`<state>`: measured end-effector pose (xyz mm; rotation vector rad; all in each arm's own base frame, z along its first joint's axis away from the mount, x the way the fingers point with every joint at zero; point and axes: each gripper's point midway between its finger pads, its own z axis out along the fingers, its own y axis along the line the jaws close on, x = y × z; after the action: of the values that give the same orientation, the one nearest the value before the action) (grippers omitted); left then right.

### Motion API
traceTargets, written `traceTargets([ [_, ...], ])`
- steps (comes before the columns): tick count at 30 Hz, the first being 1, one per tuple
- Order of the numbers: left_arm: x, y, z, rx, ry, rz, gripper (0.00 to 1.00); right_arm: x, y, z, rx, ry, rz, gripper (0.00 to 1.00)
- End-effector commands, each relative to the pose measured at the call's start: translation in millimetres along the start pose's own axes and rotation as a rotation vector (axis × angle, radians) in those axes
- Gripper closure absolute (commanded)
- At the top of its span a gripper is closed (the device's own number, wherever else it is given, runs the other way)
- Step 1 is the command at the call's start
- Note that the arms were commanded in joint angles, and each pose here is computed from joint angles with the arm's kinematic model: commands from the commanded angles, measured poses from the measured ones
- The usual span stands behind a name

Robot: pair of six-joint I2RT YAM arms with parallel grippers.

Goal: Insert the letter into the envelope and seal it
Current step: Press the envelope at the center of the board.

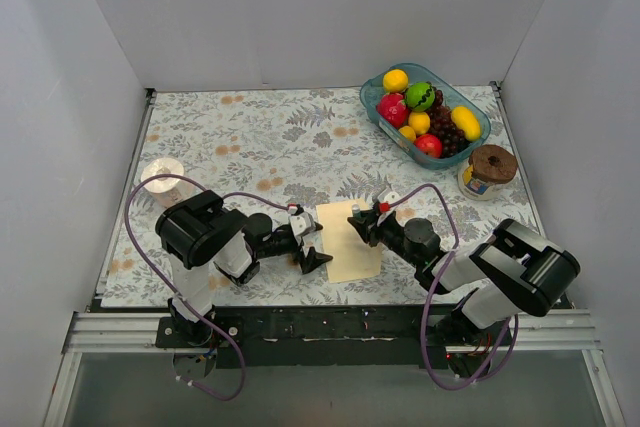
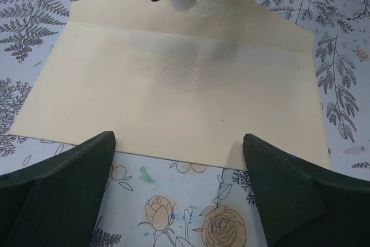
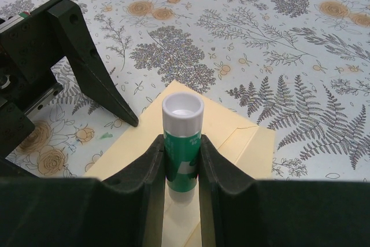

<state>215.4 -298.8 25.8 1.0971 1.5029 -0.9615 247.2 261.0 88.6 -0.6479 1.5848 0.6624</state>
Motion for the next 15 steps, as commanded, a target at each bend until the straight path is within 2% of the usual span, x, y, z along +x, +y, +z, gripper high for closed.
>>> traceTargets([
  [1,-80.6,-2.3,2.3,0.016,-0.306,0.195,0.09,-29.3,1.2,9.3,-0.007,-0.104,-0.003,0.99],
  [8,-63.1,-4.6,6.2,0.015,-0.248,0.209,0.09,-29.0,1.5,9.5,-0.010,-0.110,0.012,0.99],
  [15,-34.2,-4.8,12.7,-0.005,-0.132,0.243,0.09,-25.7,4.1,10.4,-0.021,-0.111,0.026,0.99],
])
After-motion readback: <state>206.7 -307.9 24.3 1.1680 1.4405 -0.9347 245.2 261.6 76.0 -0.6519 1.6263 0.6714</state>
